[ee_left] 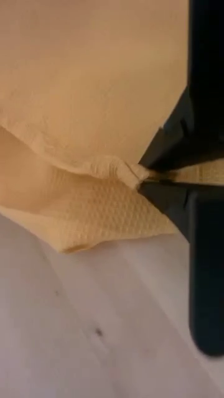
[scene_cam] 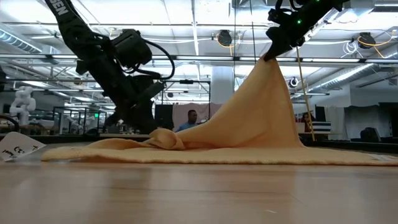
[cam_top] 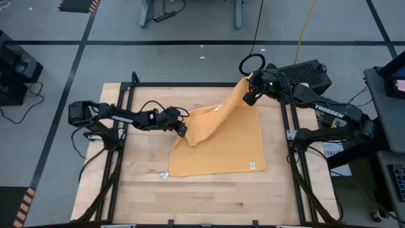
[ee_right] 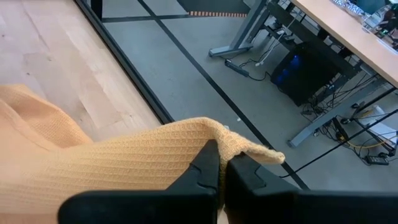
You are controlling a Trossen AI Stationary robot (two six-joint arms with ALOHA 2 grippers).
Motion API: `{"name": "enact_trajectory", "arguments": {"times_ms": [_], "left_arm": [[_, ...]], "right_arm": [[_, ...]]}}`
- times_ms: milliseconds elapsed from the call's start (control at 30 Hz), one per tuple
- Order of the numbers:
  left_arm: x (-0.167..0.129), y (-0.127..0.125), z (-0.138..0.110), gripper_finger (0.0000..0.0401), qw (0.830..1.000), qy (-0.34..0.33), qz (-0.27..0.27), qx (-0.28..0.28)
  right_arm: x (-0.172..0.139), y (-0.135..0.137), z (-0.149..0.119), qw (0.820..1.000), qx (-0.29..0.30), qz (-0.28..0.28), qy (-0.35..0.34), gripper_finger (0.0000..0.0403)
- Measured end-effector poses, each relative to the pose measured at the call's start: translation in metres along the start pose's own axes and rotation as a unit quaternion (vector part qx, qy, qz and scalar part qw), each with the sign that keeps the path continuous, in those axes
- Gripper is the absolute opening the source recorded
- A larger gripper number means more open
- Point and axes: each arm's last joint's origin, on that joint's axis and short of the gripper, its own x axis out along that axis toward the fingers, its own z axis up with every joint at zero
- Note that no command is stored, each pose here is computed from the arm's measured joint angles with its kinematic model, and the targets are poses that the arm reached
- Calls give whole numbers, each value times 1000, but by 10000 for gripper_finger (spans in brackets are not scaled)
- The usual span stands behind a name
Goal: Roll towel
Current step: Fold the yellow towel in
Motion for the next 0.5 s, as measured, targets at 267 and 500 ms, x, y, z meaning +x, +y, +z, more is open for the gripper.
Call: {"name": "enact_trajectory", "arguments": {"times_ms": [267, 500], "left_arm": [[-20, -5, 12, 12, 999, -41, -25, 17], [-59, -13, 36, 11, 985, -147, -25, 91]], "right_arm": [[0, 0, -1, 1000, -1, 1, 3, 0], [0, -1, 5, 1000, -9, -6, -27, 0]]}}
